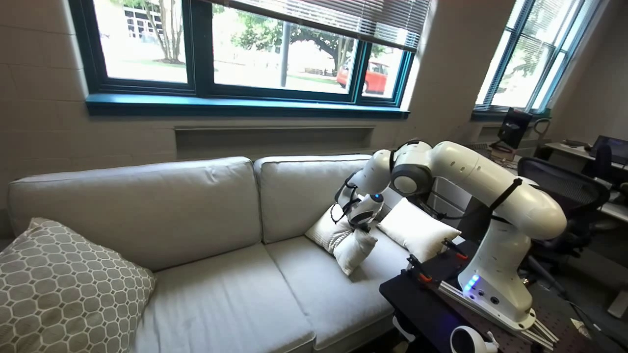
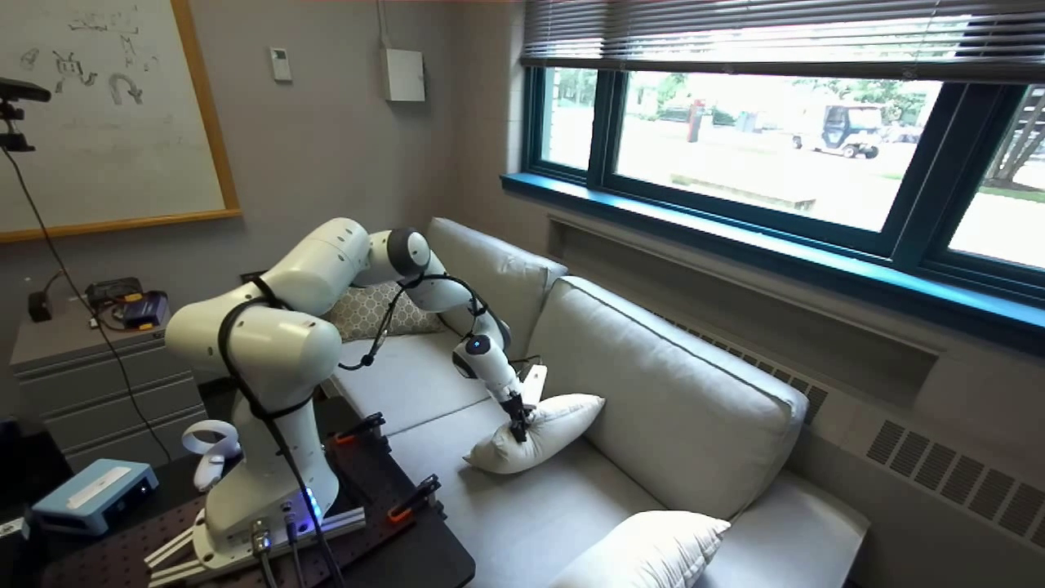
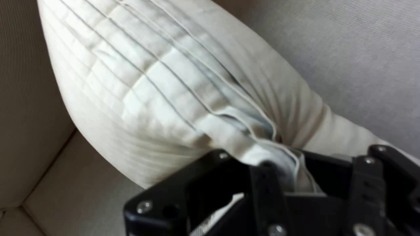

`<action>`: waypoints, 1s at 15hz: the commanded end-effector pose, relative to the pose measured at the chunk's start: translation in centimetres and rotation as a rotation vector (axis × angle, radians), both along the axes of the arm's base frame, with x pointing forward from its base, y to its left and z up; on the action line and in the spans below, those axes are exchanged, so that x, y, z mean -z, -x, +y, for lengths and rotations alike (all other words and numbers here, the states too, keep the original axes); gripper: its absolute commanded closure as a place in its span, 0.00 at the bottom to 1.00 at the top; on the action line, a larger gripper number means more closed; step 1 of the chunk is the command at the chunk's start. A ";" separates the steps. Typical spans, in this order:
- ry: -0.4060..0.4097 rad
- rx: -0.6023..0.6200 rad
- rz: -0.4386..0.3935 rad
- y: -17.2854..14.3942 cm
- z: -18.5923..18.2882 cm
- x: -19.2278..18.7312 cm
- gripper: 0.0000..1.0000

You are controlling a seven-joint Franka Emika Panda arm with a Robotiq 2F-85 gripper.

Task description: Take the pillows and move them to the right of the couch

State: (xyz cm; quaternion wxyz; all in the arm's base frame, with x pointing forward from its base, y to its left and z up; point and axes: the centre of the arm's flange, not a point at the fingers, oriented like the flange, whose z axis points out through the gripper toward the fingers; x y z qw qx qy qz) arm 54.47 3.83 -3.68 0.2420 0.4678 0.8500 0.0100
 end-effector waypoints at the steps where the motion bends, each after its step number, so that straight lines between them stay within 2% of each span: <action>1: 0.037 0.136 -0.076 6.8 -4.7 0.7 0.95; 6: 0.091 0.280 -0.182 13.0 -9.2 0.3 0.95; 9: 0.179 0.282 -0.156 16.7 -12.6 -0.9 0.95; 15: 0.296 0.304 -0.138 21.2 -18.1 -4.6 0.96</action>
